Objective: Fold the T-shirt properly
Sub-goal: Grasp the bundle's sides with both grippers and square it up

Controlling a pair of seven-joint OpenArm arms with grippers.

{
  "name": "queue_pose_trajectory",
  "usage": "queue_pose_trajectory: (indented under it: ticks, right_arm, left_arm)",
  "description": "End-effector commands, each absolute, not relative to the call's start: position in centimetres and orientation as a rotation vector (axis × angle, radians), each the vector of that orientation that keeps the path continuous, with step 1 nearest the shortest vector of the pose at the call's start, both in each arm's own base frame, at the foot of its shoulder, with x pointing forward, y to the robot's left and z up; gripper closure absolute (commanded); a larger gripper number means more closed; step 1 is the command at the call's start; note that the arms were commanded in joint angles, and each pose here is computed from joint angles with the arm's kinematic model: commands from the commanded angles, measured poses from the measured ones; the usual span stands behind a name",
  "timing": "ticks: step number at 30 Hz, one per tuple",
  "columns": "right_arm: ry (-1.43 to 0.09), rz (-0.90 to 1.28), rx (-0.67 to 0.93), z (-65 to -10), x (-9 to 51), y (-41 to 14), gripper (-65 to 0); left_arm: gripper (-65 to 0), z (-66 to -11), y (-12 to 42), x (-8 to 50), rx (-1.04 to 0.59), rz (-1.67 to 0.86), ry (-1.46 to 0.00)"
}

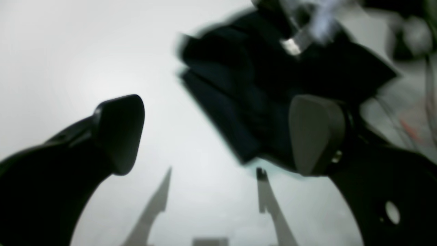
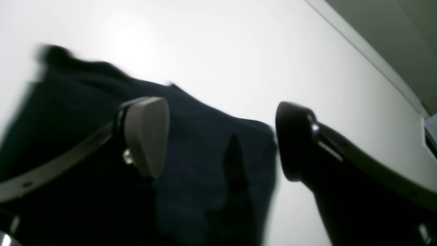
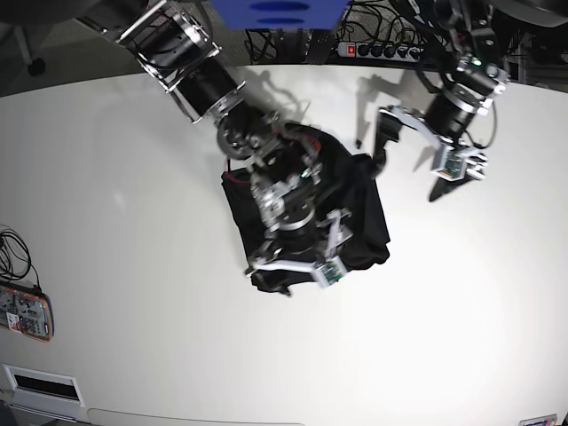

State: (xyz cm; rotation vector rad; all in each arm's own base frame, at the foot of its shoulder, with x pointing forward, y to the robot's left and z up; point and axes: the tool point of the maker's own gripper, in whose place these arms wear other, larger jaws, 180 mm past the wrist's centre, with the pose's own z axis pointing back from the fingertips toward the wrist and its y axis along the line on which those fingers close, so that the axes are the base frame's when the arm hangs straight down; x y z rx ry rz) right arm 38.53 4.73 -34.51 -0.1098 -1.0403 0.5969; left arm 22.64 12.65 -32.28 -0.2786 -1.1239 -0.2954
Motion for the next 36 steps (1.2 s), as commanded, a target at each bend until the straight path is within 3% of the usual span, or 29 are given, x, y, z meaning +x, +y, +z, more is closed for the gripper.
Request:
queue_pose_trajectory:
  ticks: [1,11,19,22,29,36]
  right_arm:
    - [-1.106,0.571,-0.112,-32.2,40.2,4.3,-46.6]
    - [-1.105,0.516,-0.154,-29.9,45.6,0.1,-46.6]
    - [-0.978,0.473,-0.038,-32.9,47.9,0.6,-46.6]
    - [-1.0,0.467,-0.022,-32.7,49.3,0.7,-46.6]
    - [-0.984,0.532,-0.025,-35.5,48.7,1.5,-46.6]
    - [-0.842,0.581,0.013,-43.0,41.8,2.1,-46.6]
  left_arm:
    - [-65.0,-30.7,11.6,23.4,-0.311,-0.293,-1.194]
    - [-65.0,-36.4,4.7,20.2,-0.356,-0.509,-0.986]
    - [-65.0,-39.8,6.9,20.8,-0.257,-0.409,-0.92]
    - [-65.0,-40.0,7.1,21.6,-0.251,-0.413,-0.925]
    - [-65.0,-41.7,7.0,23.5,-0.261,-0.402,-0.905]
    - [-65.0,-41.8,7.4,25.5,-0.251,-0.401,-0.919]
